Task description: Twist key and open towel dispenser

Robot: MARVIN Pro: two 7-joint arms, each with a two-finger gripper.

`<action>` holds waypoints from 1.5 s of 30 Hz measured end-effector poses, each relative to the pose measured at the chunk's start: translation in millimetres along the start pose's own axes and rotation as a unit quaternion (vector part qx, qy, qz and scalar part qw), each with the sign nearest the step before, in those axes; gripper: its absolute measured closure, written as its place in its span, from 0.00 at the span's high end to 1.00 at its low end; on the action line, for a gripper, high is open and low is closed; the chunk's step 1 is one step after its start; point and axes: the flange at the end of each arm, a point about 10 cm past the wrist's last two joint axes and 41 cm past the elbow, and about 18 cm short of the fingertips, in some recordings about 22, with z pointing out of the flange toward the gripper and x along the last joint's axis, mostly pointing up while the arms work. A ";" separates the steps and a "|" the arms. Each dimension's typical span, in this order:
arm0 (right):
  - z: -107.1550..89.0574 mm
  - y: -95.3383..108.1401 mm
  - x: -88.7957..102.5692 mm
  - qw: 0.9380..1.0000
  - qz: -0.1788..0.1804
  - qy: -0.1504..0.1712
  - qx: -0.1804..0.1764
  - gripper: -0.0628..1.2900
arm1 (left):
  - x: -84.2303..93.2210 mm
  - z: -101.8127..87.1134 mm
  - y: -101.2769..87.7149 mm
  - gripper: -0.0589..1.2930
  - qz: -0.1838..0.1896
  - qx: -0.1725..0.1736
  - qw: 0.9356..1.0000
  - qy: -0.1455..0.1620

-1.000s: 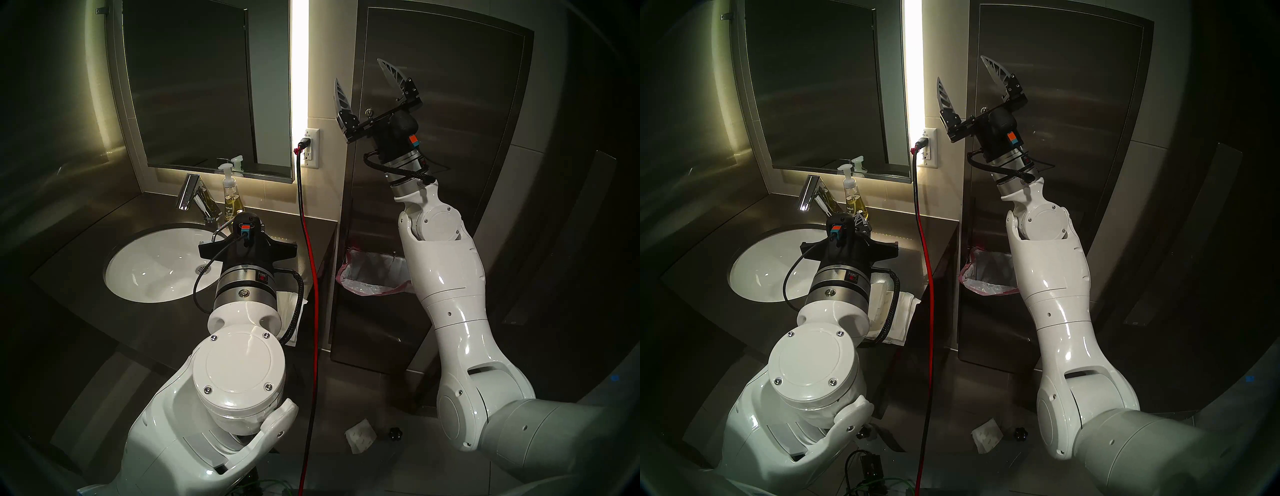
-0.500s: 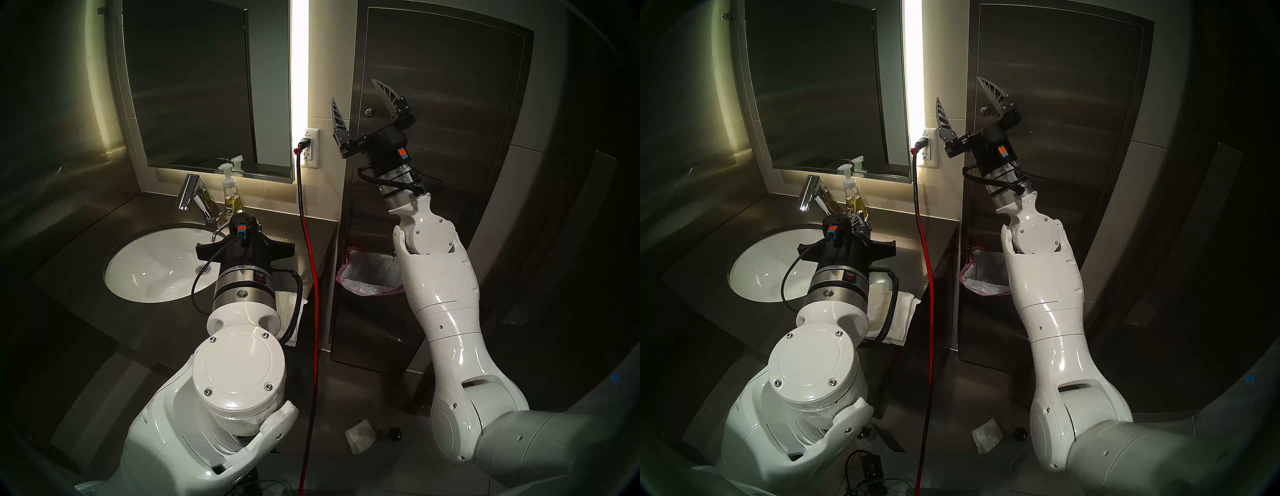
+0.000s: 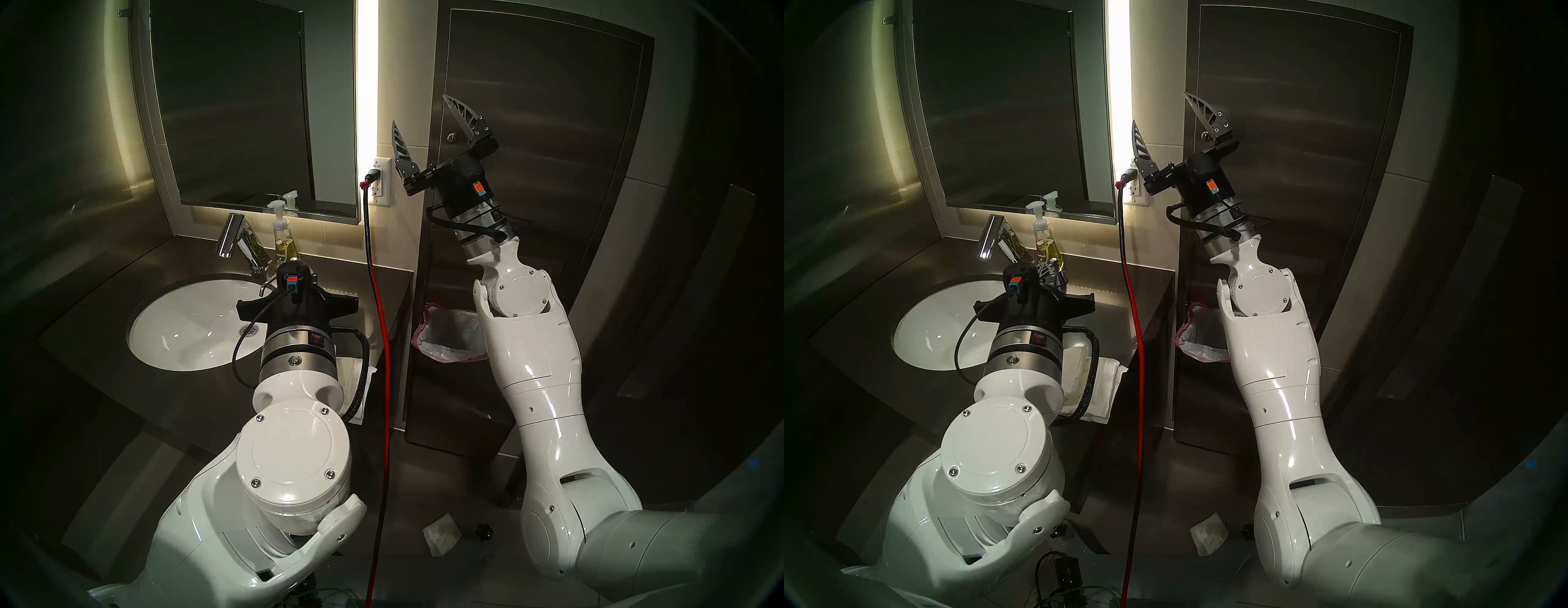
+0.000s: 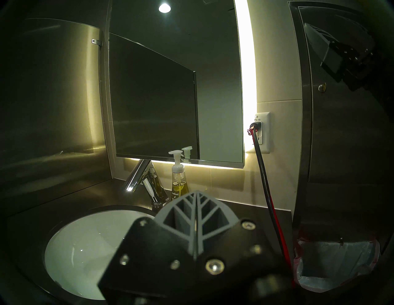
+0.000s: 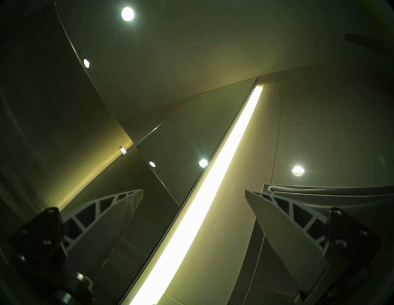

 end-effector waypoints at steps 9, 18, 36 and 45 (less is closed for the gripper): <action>0.7 -0.3 3.3 1.000 -0.015 -0.010 -0.006 0.97 | 0.6 -0.5 -0.7 0.03 -0.006 0.008 1.000 0.000; -1.5 -0.2 0.7 0.999 -0.023 -0.034 -0.017 0.97 | 1.0 -0.8 -1.2 0.03 -0.011 0.014 1.000 -0.001; -20.2 -7.6 -48.9 0.978 0.014 -0.198 -0.063 0.97 | 1.7 -0.7 -3.1 0.03 -0.020 0.027 0.999 -0.003; -14.8 -10.3 -60.1 0.965 0.021 -0.249 -0.083 0.97 | 1.9 -0.7 -3.7 0.03 -0.024 0.032 0.999 -0.006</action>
